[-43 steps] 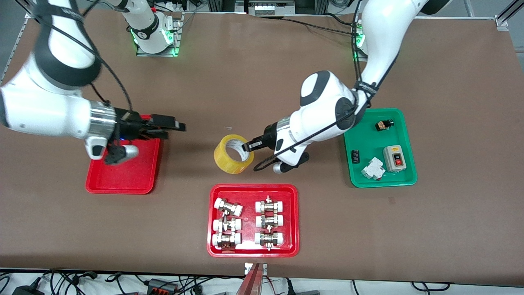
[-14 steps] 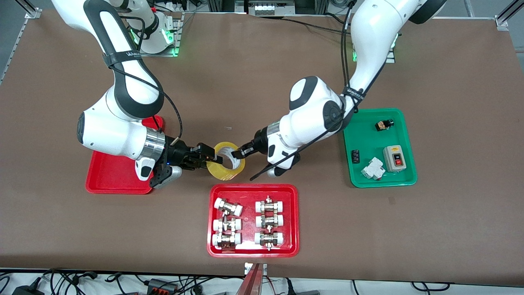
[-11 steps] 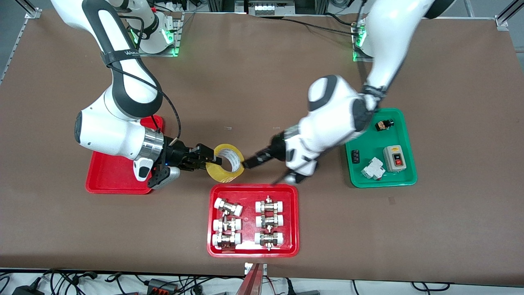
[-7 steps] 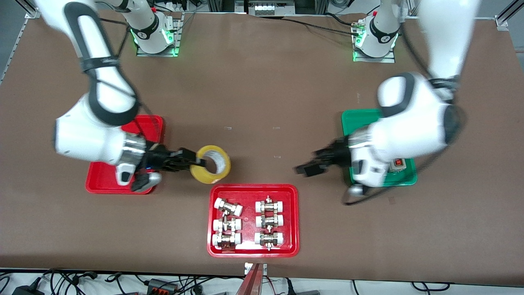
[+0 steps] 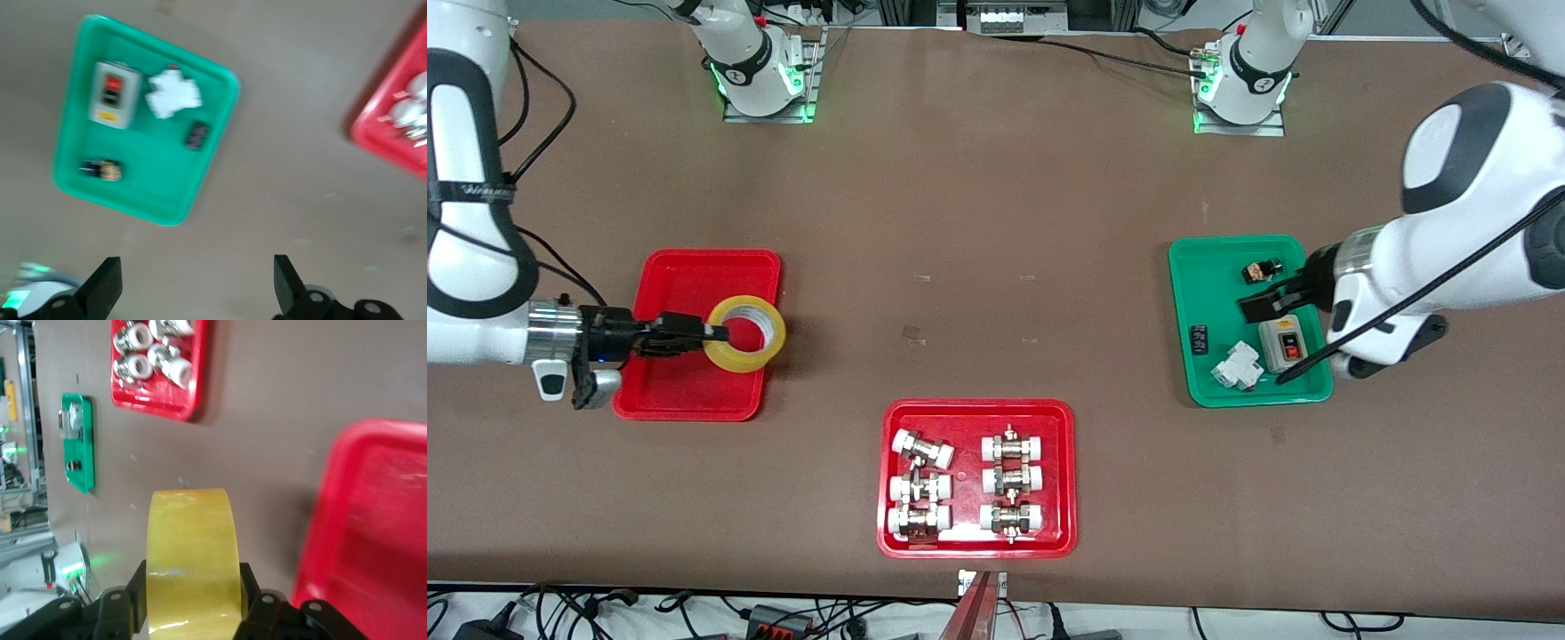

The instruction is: Left arm passes tape to right arm into tray

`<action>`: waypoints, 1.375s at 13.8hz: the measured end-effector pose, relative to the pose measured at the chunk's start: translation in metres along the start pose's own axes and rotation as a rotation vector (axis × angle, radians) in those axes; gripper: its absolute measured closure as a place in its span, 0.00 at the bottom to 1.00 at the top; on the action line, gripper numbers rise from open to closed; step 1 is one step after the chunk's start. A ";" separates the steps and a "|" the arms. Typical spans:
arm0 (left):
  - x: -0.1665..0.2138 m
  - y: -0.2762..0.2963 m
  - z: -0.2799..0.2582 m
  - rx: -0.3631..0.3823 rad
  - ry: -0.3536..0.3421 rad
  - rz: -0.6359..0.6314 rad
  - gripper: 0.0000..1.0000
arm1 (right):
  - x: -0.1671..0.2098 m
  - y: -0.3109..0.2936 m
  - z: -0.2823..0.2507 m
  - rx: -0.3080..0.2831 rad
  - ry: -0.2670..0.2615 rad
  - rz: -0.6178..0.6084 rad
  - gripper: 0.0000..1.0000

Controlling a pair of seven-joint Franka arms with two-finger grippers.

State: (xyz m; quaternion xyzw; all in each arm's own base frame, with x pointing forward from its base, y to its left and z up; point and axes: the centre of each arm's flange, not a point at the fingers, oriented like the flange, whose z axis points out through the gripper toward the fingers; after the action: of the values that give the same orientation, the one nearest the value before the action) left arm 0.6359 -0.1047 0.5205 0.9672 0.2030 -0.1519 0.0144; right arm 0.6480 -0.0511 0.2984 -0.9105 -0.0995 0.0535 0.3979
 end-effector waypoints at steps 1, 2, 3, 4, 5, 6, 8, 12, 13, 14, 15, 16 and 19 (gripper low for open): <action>0.008 -0.025 -0.002 0.034 -0.012 0.033 0.00 | -0.013 0.030 -0.001 0.021 -0.007 -0.021 0.45; 0.017 -0.047 -0.004 0.048 -0.022 0.054 0.00 | -0.026 0.060 -0.001 0.033 -0.014 -0.043 0.45; 0.023 -0.062 -0.003 0.060 -0.023 0.062 0.00 | -0.037 0.087 0.002 0.043 -0.021 -0.060 0.45; 0.025 -0.068 0.000 0.079 -0.011 0.068 0.00 | -0.047 0.109 0.006 0.058 -0.023 -0.072 0.45; 0.022 -0.066 0.006 0.092 0.022 0.076 0.00 | -0.055 0.127 0.012 0.074 -0.025 -0.081 0.45; 0.013 -0.060 0.016 0.098 0.061 0.097 0.00 | -0.060 0.139 0.018 0.088 -0.029 -0.087 0.45; -0.012 -0.059 0.031 0.118 0.114 0.163 0.00 | -0.064 0.149 0.027 0.083 -0.057 -0.102 0.45; -0.016 -0.107 0.016 0.144 0.141 0.256 0.00 | -0.054 0.140 0.024 -0.052 -0.131 -0.186 0.19; -0.014 -0.113 0.014 0.144 0.143 0.254 0.00 | -0.048 0.133 0.022 -0.104 -0.155 -0.219 0.07; -0.014 -0.112 0.014 0.139 0.145 0.254 0.00 | -0.040 0.122 0.020 -0.162 -0.180 -0.260 0.01; -0.014 -0.109 0.014 0.129 0.148 0.258 0.00 | -0.031 0.107 0.016 -0.225 -0.207 -0.306 0.00; -0.015 -0.106 0.013 0.117 0.152 0.263 0.00 | -0.020 0.087 0.012 -0.296 -0.234 -0.358 0.00; -0.019 -0.102 0.006 0.095 0.159 0.267 0.00 | 0.007 0.000 -0.011 -0.523 -0.286 -0.417 0.00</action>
State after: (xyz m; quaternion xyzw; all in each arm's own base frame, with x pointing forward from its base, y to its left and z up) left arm 0.5769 -0.0186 0.5236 0.9942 0.0658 -0.0811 -0.0275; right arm 0.6564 -0.0579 0.3058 -0.9249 -0.3479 0.0707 0.1359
